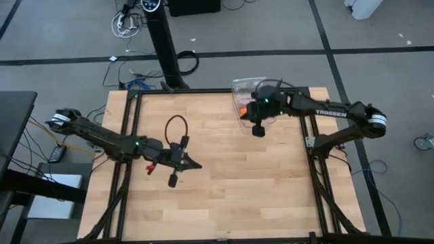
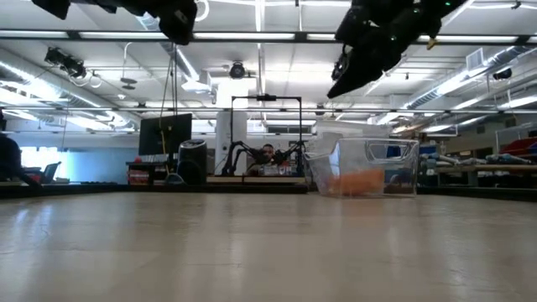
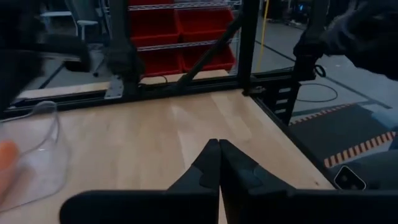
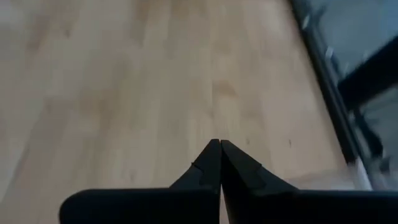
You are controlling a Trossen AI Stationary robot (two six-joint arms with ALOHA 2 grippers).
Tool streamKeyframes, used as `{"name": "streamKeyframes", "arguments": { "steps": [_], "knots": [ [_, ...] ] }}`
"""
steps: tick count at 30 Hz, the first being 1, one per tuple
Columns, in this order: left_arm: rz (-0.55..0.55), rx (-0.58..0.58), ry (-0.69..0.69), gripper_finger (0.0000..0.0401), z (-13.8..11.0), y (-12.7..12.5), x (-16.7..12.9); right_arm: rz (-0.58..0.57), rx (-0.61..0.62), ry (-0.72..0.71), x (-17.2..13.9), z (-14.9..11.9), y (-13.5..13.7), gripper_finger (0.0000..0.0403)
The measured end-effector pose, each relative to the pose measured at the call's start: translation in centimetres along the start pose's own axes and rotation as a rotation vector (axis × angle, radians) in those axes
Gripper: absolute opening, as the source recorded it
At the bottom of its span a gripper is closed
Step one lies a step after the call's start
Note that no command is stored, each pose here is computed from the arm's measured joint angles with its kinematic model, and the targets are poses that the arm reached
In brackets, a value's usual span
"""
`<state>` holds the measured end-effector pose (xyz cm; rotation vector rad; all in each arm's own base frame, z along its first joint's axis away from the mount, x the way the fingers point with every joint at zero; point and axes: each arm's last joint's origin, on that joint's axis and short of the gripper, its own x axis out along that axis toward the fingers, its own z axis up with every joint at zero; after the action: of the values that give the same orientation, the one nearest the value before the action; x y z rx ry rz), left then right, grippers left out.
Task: Roll bandage
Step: Return to Home Position
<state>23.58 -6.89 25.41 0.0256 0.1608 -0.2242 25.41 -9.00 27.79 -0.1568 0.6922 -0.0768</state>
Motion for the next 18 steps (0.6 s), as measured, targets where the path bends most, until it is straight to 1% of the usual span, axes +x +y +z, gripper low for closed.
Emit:
{"name": "streamKeyframes", "arguments": {
  "steps": [3,6,8,10,12,18],
  "knots": [
    [0.013,0.003,0.015,0.0005,0.4,0.3,-1.0,0.005,0.003,-0.15,0.3,-0.4,1.6,0.0003],
    [0.024,0.024,0.032,0.0005,0.6,0.5,-1.9,0.029,0.001,-0.265,0.5,-1.0,3.3,0.0002],
    [0.025,0.051,0.023,0.0005,0.9,0.6,-2.5,0.02,-0.002,-0.324,0.5,-1.5,4.2,0.0002],
    [0.026,0.075,0.009,0.0005,0.8,0.6,-3.3,-0.012,-0.01,-0.359,0.5,-2.1,5.1,0.0001],
    [0.051,0.081,-0.005,0.0005,0.4,0.8,-4.2,-0.046,-0.015,-0.377,0.4,-2.9,5.9,0.0001],
    [0.168,0.066,-0.047,0.0005,-2.5,1.4,-7.6,-0.105,0.042,-0.431,-0.7,-5.5,7.6,0.0001]
  ]
}}
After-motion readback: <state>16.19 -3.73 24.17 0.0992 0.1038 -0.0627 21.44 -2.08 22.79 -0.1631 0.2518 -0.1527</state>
